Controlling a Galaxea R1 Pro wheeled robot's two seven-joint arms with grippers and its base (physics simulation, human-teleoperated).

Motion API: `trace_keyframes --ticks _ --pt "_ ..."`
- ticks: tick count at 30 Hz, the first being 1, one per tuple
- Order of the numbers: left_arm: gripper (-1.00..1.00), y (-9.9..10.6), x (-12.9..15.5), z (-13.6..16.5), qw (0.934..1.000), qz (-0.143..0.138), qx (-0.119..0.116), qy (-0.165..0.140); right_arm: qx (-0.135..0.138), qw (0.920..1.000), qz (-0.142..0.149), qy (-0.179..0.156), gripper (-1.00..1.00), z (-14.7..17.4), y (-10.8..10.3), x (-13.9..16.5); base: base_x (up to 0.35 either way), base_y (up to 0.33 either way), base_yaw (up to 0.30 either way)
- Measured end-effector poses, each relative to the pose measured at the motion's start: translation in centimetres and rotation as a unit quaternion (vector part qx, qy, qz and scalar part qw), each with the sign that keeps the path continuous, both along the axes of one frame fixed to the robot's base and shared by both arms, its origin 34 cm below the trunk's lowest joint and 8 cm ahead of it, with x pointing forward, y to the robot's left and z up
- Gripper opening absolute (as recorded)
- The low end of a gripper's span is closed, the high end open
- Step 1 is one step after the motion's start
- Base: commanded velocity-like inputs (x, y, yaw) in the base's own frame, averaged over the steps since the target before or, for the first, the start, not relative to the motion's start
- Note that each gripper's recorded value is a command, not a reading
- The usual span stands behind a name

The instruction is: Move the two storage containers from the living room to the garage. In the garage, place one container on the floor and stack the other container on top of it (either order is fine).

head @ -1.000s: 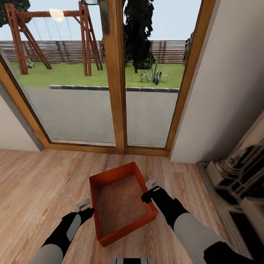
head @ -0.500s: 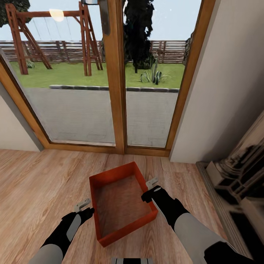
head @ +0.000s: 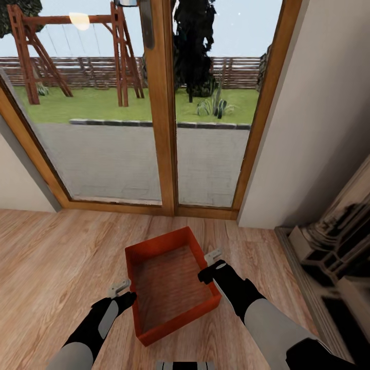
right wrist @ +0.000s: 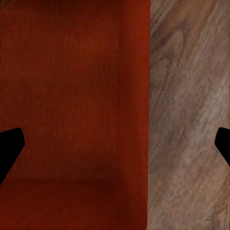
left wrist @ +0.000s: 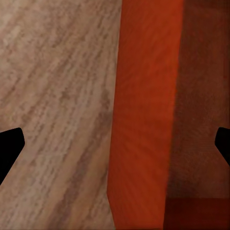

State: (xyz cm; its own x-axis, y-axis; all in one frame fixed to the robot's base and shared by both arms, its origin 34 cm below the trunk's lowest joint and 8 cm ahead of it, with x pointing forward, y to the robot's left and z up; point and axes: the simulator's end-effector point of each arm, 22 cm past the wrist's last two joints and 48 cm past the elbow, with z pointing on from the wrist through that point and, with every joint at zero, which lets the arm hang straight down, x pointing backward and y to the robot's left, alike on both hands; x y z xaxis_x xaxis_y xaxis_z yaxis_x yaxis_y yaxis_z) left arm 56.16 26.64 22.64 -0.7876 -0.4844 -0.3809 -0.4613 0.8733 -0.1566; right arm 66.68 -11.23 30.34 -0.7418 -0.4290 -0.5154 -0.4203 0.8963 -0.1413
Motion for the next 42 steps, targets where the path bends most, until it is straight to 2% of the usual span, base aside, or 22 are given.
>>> trace_keyframes --ticks 29,42 --pt "1.0 0.0 0.3 0.2 1.0 0.001 -0.005 -0.006 0.004 1.0 0.002 -0.005 1.0 -0.4 0.1 -0.1 0.0 0.0 0.0" --pt "1.0 -0.2 -1.3 -2.5 0.9997 0.001 -0.006 0.022 0.004 0.9998 0.002 0.02 1.0 -3.4 0.2 -1.2 0.0 0.0 0.0"
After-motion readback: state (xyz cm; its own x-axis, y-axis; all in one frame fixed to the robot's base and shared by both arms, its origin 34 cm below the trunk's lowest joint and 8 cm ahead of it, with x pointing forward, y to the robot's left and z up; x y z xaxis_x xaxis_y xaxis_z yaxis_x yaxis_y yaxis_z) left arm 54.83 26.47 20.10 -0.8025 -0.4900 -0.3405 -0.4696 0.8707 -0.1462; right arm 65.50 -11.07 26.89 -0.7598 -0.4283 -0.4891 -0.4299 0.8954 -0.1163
